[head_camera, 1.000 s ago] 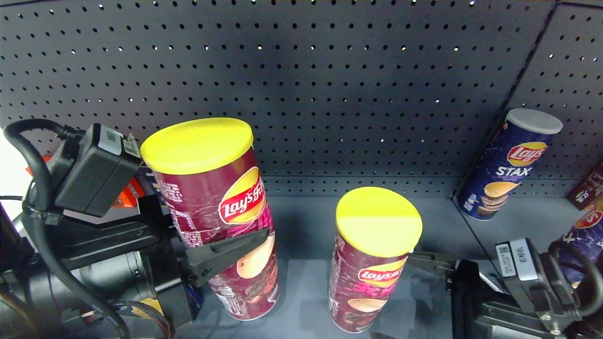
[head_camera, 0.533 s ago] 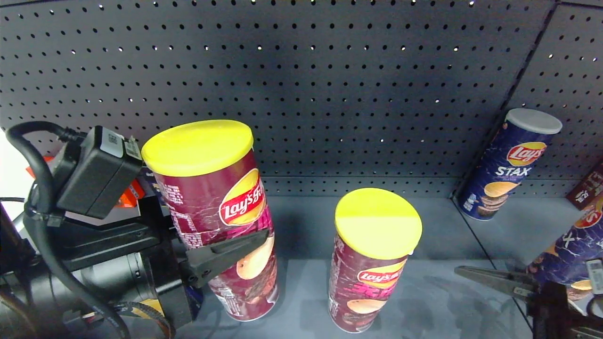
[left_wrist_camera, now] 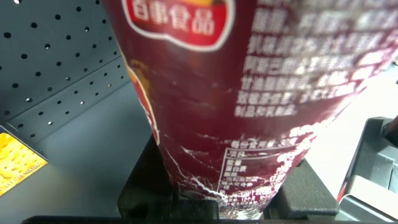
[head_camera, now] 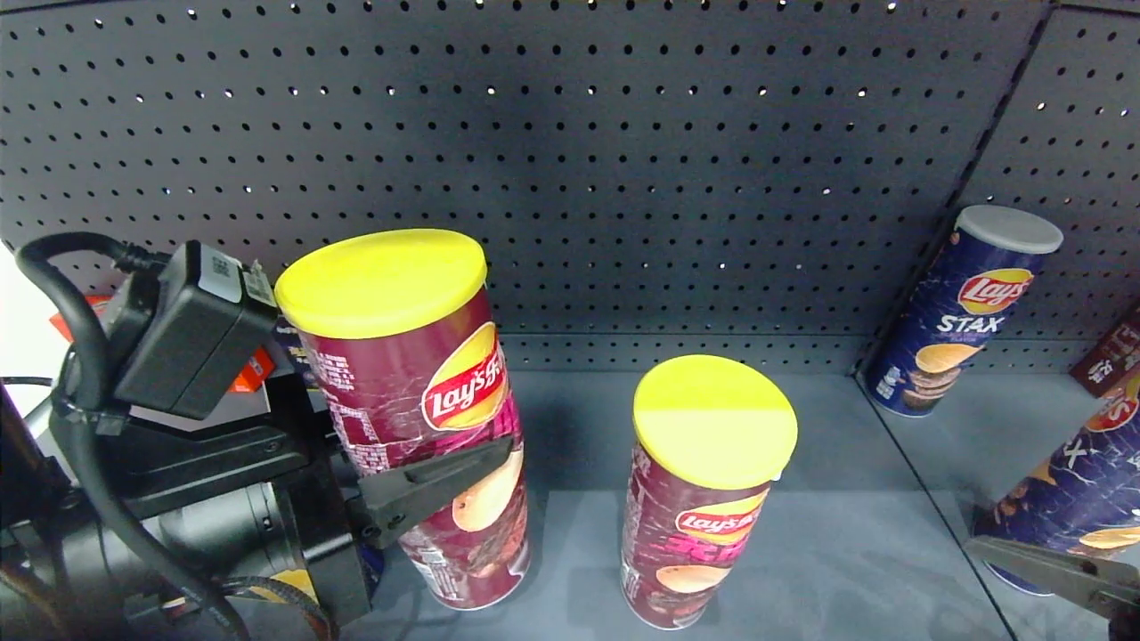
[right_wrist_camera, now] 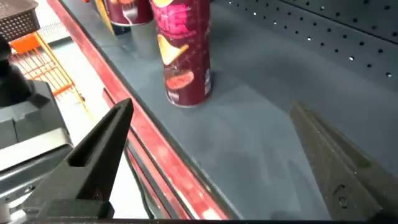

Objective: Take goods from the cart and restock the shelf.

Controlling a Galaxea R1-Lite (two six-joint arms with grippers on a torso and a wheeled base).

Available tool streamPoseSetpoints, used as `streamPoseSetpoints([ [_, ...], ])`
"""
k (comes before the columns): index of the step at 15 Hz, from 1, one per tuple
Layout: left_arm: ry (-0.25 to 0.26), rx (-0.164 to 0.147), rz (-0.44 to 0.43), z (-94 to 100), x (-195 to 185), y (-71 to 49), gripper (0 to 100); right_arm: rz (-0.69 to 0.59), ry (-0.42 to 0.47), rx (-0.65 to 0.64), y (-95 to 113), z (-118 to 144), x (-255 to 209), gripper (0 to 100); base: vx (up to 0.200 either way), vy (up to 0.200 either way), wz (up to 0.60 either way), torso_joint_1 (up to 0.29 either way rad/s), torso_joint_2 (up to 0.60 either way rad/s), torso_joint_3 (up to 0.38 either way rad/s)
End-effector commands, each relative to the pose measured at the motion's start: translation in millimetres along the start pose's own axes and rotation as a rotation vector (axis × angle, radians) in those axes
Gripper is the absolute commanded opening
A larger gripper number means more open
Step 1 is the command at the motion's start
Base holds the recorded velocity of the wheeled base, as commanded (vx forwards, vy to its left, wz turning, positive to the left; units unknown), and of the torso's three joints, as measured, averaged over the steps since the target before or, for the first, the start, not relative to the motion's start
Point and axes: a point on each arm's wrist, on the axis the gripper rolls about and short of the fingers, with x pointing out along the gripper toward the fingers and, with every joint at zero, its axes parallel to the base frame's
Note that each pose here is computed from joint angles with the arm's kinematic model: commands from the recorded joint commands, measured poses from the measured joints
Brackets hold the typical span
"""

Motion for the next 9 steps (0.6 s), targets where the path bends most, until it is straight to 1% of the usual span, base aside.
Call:
streamPoseSetpoints([
  [1,0.000,0.000,-0.001,-0.1,0,0.0,0,-0.005,-0.050,-0.002,2,-4,-17,100,0.000,0.000,0.00,0.000,0.00,0.000],
  [3,0.009,-0.002,0.000,-2.8,0,-0.2,0,-0.005,-0.064,0.002,4,-14,-28,100,0.000,0.000,0.00,0.000,0.00,0.000],
  [5,0.009,0.004,0.000,-3.1,0,-0.2,0,-0.008,-0.074,0.002,5,-19,-36,100,0.000,0.000,0.00,0.000,0.00,0.000],
  [6,0.009,0.024,0.002,-3.1,0,-0.2,0,-0.031,-0.070,0.001,5,-24,-45,100,0.000,0.000,0.00,0.000,0.00,0.000],
  [9,0.011,0.028,0.002,-3.5,0,0.0,0,-0.101,-0.034,0.002,11,-52,-80,100,0.000,0.000,0.00,0.000,0.00,0.000],
])
